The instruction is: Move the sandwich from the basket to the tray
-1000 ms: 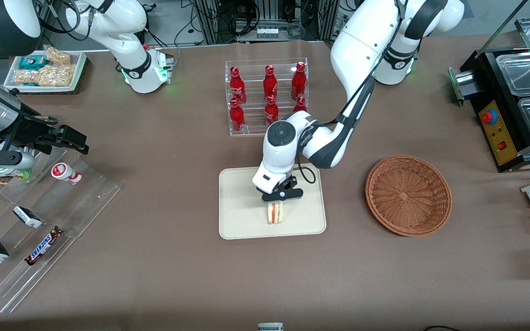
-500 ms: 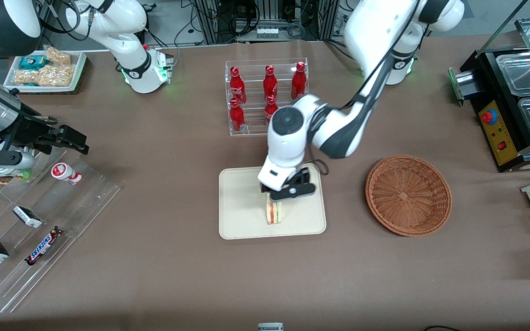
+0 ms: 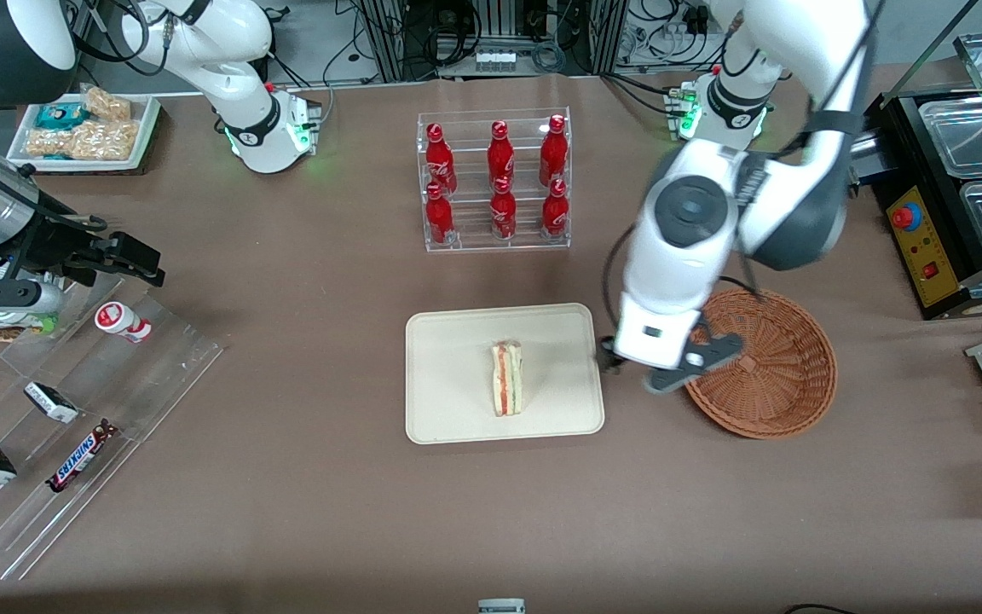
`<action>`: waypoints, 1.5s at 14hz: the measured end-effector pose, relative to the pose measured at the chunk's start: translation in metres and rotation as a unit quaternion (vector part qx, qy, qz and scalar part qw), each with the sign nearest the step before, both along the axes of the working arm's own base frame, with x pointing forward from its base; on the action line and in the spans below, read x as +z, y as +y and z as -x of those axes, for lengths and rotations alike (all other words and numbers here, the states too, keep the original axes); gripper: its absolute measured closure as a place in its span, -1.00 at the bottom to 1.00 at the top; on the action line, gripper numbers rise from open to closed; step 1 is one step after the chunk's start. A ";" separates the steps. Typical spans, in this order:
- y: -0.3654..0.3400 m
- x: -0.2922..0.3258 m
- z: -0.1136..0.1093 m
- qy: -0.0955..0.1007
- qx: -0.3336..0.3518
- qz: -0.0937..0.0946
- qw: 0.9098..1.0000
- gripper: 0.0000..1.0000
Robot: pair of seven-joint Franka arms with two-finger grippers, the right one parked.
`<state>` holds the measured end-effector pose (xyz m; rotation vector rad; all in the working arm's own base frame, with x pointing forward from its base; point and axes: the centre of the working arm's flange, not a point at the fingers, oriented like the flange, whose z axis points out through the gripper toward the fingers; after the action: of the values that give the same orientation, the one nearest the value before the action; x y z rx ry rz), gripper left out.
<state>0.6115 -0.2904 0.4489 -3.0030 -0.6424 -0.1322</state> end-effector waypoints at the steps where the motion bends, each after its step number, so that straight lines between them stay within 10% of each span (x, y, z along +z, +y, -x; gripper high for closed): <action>1: 0.021 -0.001 -0.003 0.010 -0.008 -0.005 1.000 -1.00; 12: 0.208 0.046 0.036 0.064 -0.129 -0.002 0.990 -1.00; 21: 0.281 0.138 0.043 0.032 -0.258 0.026 0.965 -1.00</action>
<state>0.5684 -0.0091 0.5871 -3.1319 0.1582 -0.0415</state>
